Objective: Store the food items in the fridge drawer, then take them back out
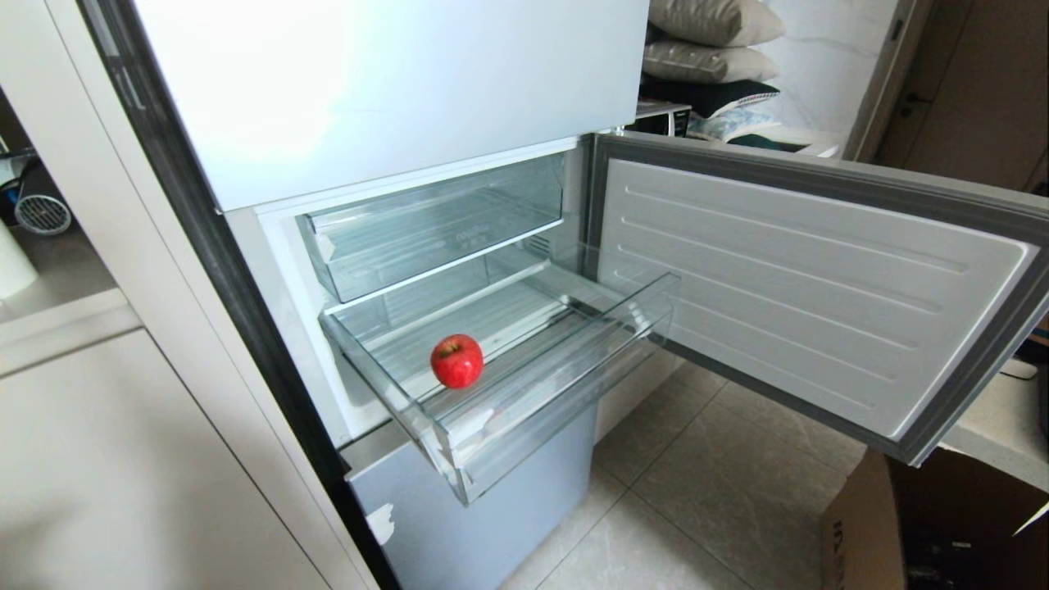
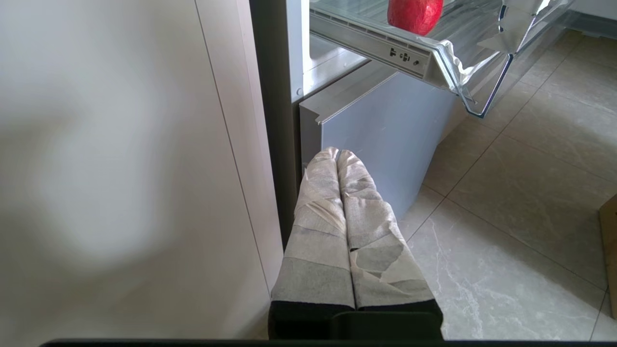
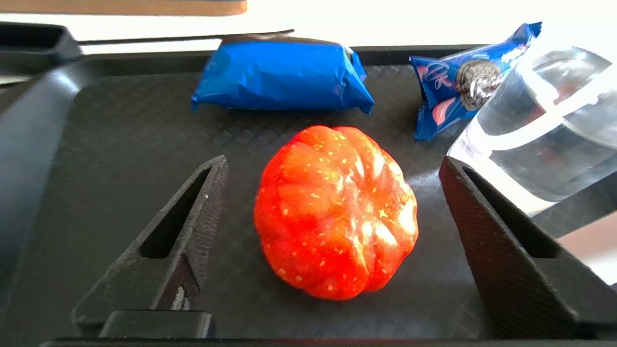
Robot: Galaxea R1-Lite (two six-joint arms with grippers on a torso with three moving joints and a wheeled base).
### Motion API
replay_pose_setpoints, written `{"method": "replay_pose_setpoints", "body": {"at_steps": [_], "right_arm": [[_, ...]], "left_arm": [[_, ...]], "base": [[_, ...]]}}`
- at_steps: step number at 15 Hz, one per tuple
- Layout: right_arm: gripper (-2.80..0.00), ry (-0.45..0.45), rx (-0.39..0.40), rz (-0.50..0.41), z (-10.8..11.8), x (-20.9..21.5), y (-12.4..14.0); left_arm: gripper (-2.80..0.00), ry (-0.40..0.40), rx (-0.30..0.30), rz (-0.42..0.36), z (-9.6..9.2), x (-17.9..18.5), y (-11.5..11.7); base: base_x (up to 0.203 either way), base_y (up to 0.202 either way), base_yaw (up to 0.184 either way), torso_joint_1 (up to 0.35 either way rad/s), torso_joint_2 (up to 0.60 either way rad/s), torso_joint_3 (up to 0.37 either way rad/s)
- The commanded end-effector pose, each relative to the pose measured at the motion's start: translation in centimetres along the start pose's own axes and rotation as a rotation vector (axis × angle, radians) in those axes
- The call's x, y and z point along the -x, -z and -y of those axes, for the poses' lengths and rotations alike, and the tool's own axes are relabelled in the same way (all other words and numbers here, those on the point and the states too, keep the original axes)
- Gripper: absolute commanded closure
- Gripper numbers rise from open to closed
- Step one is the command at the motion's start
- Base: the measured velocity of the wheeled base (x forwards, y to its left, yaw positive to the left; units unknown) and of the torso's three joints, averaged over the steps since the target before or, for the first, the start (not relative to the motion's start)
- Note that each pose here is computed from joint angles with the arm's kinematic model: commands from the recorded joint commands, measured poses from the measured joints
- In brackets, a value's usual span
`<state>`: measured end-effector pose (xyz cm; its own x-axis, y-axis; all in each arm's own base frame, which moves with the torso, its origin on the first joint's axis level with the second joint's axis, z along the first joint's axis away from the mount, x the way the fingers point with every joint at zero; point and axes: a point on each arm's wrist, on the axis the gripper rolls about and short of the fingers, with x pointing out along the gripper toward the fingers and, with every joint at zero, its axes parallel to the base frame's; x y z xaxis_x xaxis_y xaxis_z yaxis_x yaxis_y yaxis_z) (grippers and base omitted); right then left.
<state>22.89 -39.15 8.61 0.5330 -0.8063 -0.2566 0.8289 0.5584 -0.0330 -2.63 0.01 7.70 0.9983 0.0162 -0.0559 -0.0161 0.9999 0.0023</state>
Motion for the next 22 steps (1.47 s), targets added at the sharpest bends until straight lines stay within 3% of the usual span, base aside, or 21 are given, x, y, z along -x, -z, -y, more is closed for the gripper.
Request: {"method": "replay_pose_setpoints", "body": {"at_steps": [1,18,19,22], "right_arm": [[-2.8,0.0,-0.001,-0.009,0.0,-0.6,0.7],[-2.8,-0.021,-0.032,-0.036,-0.7,-2.2,2.5],[0.0,-0.021,-0.039,-0.035,-0.7,-2.2,2.5],[0.0,-0.021,-0.056,-0.037,-0.7,-2.2,2.5]], "left_arm": [[0.0,-0.001,0.0,-0.002,0.0,0.0,0.0],[0.0,-0.001,0.0,-0.002,0.0,0.0,0.0],[0.0,-0.001,0.0,-0.002,0.0,0.0,0.0],[0.0,-0.001,0.0,-0.002,0.0,0.0,0.0]], "base": [[0.0,0.0,0.0,0.0,0.0,0.0],[0.0,0.0,0.0,0.0,0.0,0.0],[0.0,0.0,0.0,0.0,0.0,0.0],[0.0,0.0,0.0,0.0,0.0,0.0]]}}
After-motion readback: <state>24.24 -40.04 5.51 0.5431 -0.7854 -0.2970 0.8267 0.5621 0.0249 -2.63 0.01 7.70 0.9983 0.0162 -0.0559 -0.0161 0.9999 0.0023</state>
